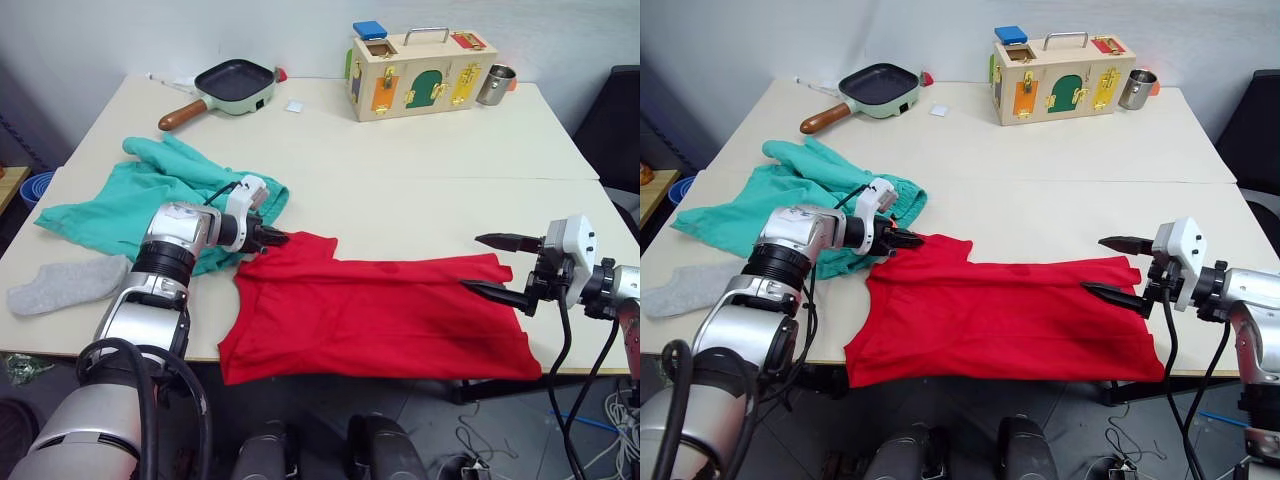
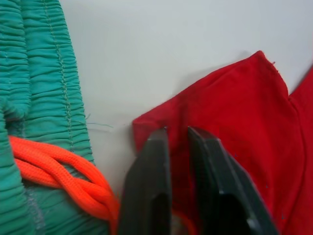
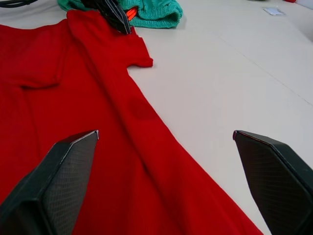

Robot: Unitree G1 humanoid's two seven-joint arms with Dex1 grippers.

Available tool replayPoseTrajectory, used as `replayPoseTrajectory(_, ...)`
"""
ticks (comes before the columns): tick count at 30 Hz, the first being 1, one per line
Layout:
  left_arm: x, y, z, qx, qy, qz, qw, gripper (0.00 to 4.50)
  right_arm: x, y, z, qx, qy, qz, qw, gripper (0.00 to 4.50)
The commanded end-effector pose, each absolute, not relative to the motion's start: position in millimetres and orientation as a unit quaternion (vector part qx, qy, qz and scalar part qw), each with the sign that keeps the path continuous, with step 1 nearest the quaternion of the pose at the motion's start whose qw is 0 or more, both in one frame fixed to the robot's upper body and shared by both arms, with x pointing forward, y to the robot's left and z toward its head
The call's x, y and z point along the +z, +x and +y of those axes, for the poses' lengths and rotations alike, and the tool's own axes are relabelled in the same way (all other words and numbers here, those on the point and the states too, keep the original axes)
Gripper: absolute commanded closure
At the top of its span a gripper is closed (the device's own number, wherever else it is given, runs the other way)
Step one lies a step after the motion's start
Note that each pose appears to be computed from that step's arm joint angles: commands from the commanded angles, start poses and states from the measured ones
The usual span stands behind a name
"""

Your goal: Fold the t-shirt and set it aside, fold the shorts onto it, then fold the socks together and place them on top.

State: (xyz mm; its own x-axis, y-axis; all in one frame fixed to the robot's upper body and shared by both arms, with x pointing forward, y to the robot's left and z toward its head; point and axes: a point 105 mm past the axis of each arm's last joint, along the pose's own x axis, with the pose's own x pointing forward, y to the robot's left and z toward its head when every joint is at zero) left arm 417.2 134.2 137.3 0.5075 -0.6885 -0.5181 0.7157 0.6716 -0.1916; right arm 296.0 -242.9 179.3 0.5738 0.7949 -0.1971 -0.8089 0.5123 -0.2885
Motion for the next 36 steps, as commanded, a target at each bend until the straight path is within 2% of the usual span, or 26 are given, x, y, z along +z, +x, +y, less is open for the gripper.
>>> replayPoseTrajectory(1,164.7,419.4,126.9,-0.446,0.010,0.188,0.875,4.49,194.1,293.3,-245.3,0.453,-0.190,-0.006,0.871,0.00)
replayPoseTrajectory(4,182.4,409.5,120.3,-0.498,0.009,0.122,0.859,4.49,193.1,293.6,-247.9,0.448,-0.188,-0.005,0.874,0.00)
replayPoseTrajectory(8,194.6,377.4,116.2,-0.579,0.055,0.044,0.812,4.49,189.9,292.9,-252.3,0.440,-0.187,0.000,0.878,0.00)
replayPoseTrajectory(11,185.9,363.6,124.2,-0.588,0.082,0.047,0.803,4.49,187.4,292.1,-253.8,0.437,-0.186,0.003,0.880,0.00)
replayPoseTrajectory(14,181.2,372.9,135.9,-0.541,0.079,0.054,0.835,4.49,185.3,291.9,-253.5,0.437,-0.183,0.006,0.880,0.00)
replayPoseTrajectory(17,178.7,376.3,138.9,-0.520,0.096,0.076,0.846,3.92,184.5,292.2,-252.1,0.439,-0.183,0.006,0.880,0.00)
replayPoseTrajectory(19,174.5,385.3,143.6,-0.483,0.107,0.100,0.863,3.28,186.1,293.0,-250.4,0.442,-0.182,0.004,0.878,0.00)
replayPoseTrajectory(22,160.9,400.1,156.3,-0.415,0.080,0.173,0.890,2.41,187.9,294.0,-247.6,0.446,-0.184,0.000,0.876,0.00)
replayPoseTrajectory(28,158.1,409.5,143.7,-0.418,0.056,0.194,0.886,0.55,188.7,295.2,-244.1,0.450,-0.184,-0.004,0.874,0.00)
replayPoseTrajectory(36,140.5,419.8,133.6,-0.407,0.056,0.247,0.878,0.55,190.1,295.9,-240.1,0.455,-0.183,-0.009,0.872,0.00)
